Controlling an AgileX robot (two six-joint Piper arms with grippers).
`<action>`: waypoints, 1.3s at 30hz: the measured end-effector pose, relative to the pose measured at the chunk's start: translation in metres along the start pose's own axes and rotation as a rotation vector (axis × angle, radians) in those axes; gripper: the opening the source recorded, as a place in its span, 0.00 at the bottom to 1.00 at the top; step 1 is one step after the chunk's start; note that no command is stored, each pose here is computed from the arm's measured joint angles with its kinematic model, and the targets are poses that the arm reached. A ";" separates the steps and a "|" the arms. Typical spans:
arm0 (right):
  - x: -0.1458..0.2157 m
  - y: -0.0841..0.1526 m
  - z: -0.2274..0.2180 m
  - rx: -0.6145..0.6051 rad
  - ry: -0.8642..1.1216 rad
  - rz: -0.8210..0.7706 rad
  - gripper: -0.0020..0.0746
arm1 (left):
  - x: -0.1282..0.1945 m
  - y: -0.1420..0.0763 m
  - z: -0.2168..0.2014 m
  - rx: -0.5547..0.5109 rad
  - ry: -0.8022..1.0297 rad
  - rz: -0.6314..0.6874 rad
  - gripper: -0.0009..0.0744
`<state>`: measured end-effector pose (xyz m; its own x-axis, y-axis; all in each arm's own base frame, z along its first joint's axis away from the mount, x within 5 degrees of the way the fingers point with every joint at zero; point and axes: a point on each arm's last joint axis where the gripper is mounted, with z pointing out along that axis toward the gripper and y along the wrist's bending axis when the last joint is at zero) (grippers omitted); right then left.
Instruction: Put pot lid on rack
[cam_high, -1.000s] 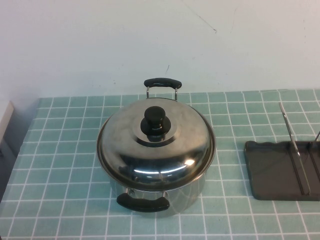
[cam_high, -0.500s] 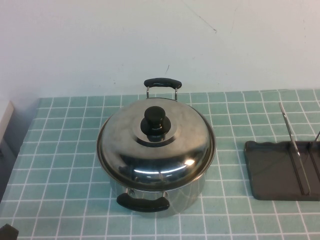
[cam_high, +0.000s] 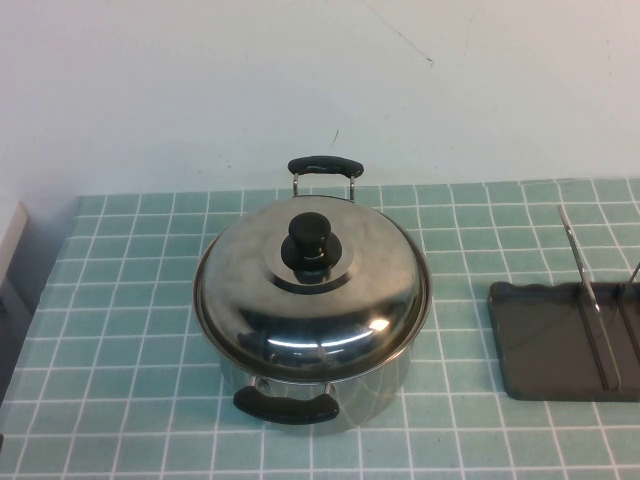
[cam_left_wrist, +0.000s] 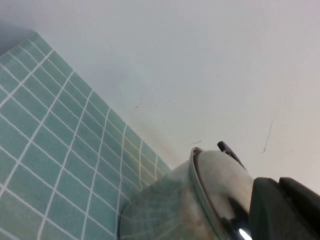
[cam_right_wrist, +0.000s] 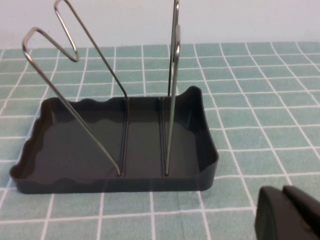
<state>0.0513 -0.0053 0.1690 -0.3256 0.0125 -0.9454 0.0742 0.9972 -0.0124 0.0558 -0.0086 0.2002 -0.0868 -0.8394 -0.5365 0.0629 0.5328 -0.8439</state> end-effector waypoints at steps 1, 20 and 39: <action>0.000 0.000 0.000 0.000 0.000 0.000 0.02 | 0.000 -0.001 0.000 0.001 0.005 0.023 0.01; 0.000 0.000 0.000 0.000 0.000 0.000 0.02 | -0.044 -0.107 0.074 0.034 0.330 0.846 0.11; 0.000 0.000 0.000 0.000 0.000 0.000 0.02 | 0.078 -0.116 0.193 0.387 0.314 0.909 0.75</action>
<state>0.0513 -0.0053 0.1690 -0.3256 0.0125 -0.9454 0.0742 0.9972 -0.0124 0.2334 -0.1564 0.2581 -0.0986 -0.0425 -0.9942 0.5447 0.8338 -0.0897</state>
